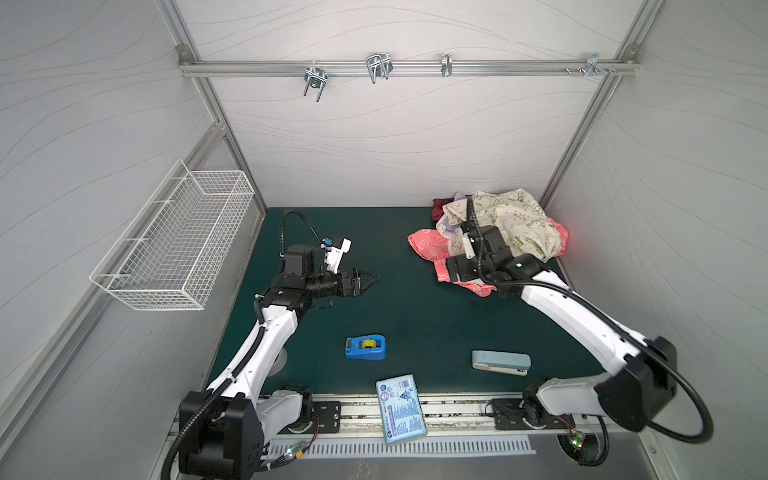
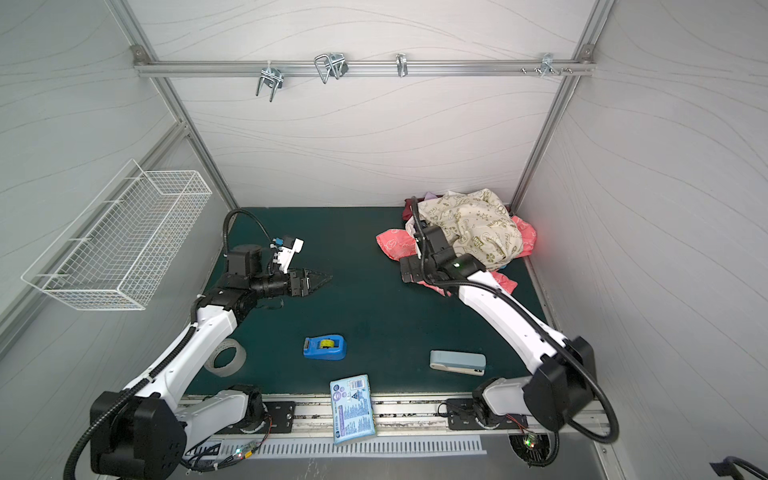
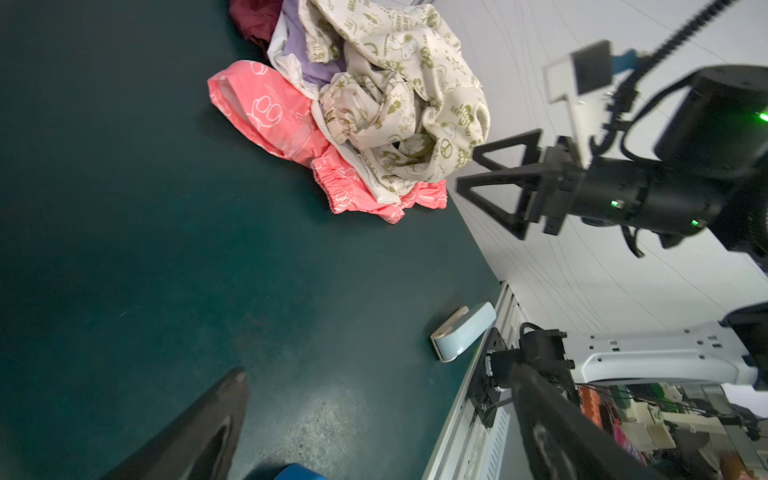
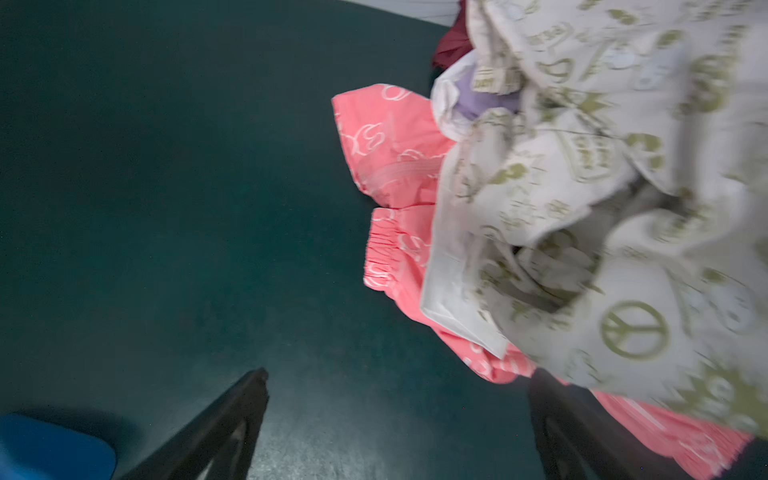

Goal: Pick out a specific cloth from the pile
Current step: 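Reach the right gripper over the pile toward the pink garment while the left arm lifts, then grasp the pink bear-print garment with the right gripper at the pile's far side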

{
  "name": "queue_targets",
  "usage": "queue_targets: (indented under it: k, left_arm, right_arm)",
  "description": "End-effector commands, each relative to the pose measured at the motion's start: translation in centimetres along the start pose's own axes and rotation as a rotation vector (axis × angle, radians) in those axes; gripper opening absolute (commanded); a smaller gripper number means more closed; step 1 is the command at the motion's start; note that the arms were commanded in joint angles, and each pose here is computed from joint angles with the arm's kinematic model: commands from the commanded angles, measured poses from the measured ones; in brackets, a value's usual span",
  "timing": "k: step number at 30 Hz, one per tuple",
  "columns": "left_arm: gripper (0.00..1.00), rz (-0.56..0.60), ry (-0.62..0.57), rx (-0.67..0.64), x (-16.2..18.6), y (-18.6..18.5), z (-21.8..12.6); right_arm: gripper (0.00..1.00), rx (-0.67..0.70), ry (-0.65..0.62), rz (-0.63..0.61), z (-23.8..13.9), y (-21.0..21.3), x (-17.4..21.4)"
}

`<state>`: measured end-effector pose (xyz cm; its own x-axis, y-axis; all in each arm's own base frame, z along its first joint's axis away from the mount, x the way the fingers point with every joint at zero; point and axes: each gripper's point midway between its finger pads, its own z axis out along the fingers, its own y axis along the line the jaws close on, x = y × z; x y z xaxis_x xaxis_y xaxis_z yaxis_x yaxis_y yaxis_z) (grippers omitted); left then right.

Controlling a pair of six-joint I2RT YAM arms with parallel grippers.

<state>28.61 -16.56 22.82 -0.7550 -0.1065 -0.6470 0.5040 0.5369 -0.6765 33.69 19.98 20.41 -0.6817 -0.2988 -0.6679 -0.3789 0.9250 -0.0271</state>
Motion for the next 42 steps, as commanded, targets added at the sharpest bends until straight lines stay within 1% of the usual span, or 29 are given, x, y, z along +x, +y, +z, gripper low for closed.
queue_targets:
  k: [1, 4, 6, 9, 14, 18, 22, 26, 33, 37, 42]
  left_arm:
    - [0.99, 0.050, 0.000, 0.057, -0.2, -1.4, -0.1]
    - [0.99, 0.060, 0.004, 0.065, 0.0, -1.5, 0.1]
    - [0.99, 0.065, 0.010, 0.064, 0.1, -1.4, 0.2]
    - [0.99, 0.066, 0.019, 0.061, 0.0, -1.3, 0.4]
    - [0.99, 0.070, 0.028, 0.055, 0.2, -1.0, 0.5]
    - [0.99, 0.069, 0.032, 0.056, 0.2, -1.0, 0.6]
    - [0.99, 0.081, 0.033, 0.060, 0.2, -1.2, 0.6]
    - [0.99, 0.083, 0.036, 0.062, 0.3, -1.4, 0.6]
    - [0.99, 0.097, 0.040, 0.064, 0.5, -1.7, 0.6]
    - [0.99, 0.097, 0.042, 0.059, 0.5, -1.6, 0.6]
    - [0.99, 0.100, 0.043, 0.061, 0.6, -1.7, 0.7]
  right_arm:
    - [0.99, -0.069, 0.157, -0.063, 2.9, 2.2, 1.7]
    - [0.99, -0.106, 0.205, -0.088, 5.7, 3.7, 1.1]
    - [0.96, -0.102, 0.229, -0.104, 7.7, 4.1, 0.6]
    - [0.93, -0.067, 0.260, -0.127, 10.4, 4.0, 0.1]
    - [0.92, -0.029, 0.276, -0.144, 13.7, 4.0, -0.5]
    - [0.93, 0.041, 0.277, -0.123, 15.8, 2.5, -1.2]
    - [0.94, 0.066, 0.282, -0.077, 17.6, 1.0, -1.5]
    - [0.95, 0.107, 0.277, -0.072, 19.3, -0.1, -1.9]
    - [0.95, 0.106, 0.273, -0.063, 21.5, -0.2, -2.4]
    - [0.95, 0.115, 0.290, -0.063, 22.5, -0.4, -2.1]
    - [0.95, 0.111, 0.327, -0.055, 23.5, -0.9, -0.8]
